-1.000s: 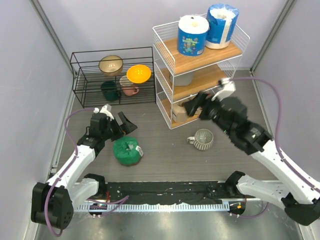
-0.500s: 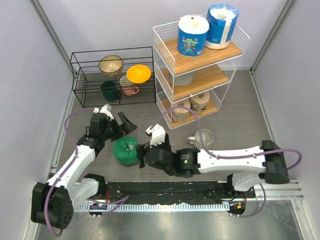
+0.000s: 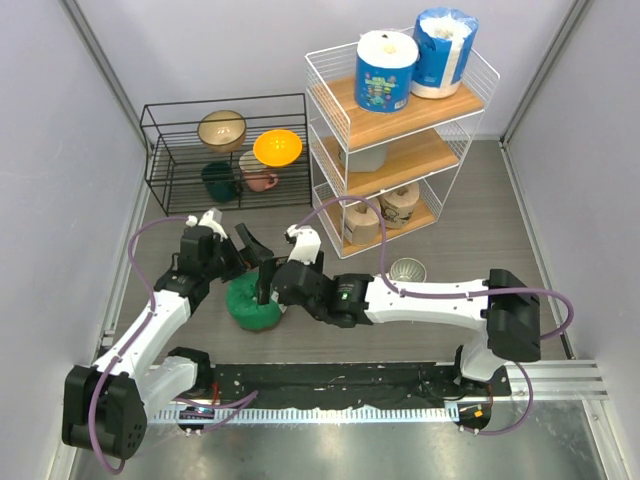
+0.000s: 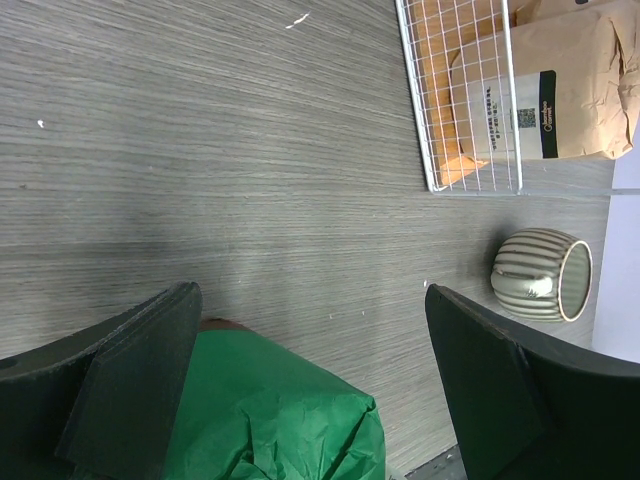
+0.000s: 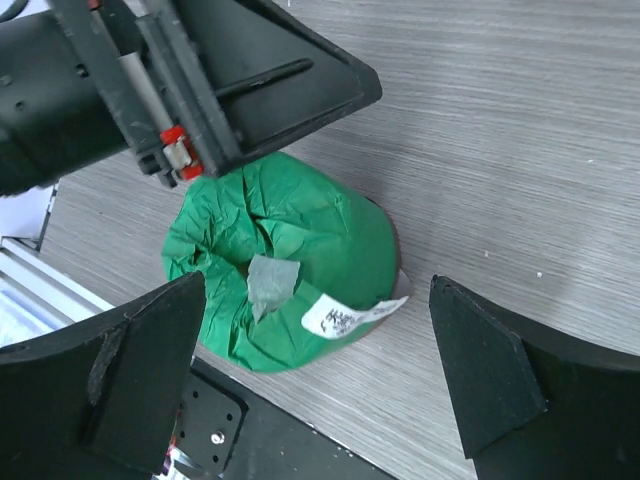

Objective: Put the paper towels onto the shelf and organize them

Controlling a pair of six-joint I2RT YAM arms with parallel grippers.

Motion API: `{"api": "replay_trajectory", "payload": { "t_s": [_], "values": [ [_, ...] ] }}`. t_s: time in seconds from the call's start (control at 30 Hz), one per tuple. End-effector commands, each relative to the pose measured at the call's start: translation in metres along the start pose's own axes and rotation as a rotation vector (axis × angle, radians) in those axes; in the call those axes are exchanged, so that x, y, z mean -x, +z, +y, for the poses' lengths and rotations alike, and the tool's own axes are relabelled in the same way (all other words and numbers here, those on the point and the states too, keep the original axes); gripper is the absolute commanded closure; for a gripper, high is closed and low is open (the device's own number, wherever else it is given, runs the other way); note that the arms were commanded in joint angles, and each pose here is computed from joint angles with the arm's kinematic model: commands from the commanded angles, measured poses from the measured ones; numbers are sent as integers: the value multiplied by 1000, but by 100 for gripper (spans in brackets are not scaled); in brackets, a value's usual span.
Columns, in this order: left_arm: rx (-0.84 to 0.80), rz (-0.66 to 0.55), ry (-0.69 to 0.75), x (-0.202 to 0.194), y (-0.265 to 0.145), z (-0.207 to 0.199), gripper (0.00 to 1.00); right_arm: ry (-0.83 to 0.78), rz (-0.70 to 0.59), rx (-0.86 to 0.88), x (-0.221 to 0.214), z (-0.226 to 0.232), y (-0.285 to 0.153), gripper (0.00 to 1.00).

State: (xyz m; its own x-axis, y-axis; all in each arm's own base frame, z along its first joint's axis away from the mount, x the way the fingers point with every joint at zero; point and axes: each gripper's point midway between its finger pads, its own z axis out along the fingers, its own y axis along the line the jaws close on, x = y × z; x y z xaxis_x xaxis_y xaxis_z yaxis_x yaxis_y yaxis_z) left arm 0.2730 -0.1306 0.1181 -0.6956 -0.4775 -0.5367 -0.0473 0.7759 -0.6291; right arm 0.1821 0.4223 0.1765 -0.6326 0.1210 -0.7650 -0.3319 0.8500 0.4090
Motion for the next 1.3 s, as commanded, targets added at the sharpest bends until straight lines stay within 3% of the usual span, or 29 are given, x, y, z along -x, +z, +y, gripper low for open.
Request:
{"api": "replay_trajectory", "payload": {
  "t_s": [0.0,0.23,0.77,1.27],
  "values": [
    [-32,-25,12,9,-2,-10,0,67,40,72,-7,18,10,0],
    [-36,-22,12,8,-1,-11,0,40,118,86,-29,25,24,0],
    [-38,-22,9,8,-1,-11,0,74,144,-18,-52,0,46,1],
    [-45,-20,8,8,-1,-12,0,128,49,59,-15,13,25,1]
  ]
}}
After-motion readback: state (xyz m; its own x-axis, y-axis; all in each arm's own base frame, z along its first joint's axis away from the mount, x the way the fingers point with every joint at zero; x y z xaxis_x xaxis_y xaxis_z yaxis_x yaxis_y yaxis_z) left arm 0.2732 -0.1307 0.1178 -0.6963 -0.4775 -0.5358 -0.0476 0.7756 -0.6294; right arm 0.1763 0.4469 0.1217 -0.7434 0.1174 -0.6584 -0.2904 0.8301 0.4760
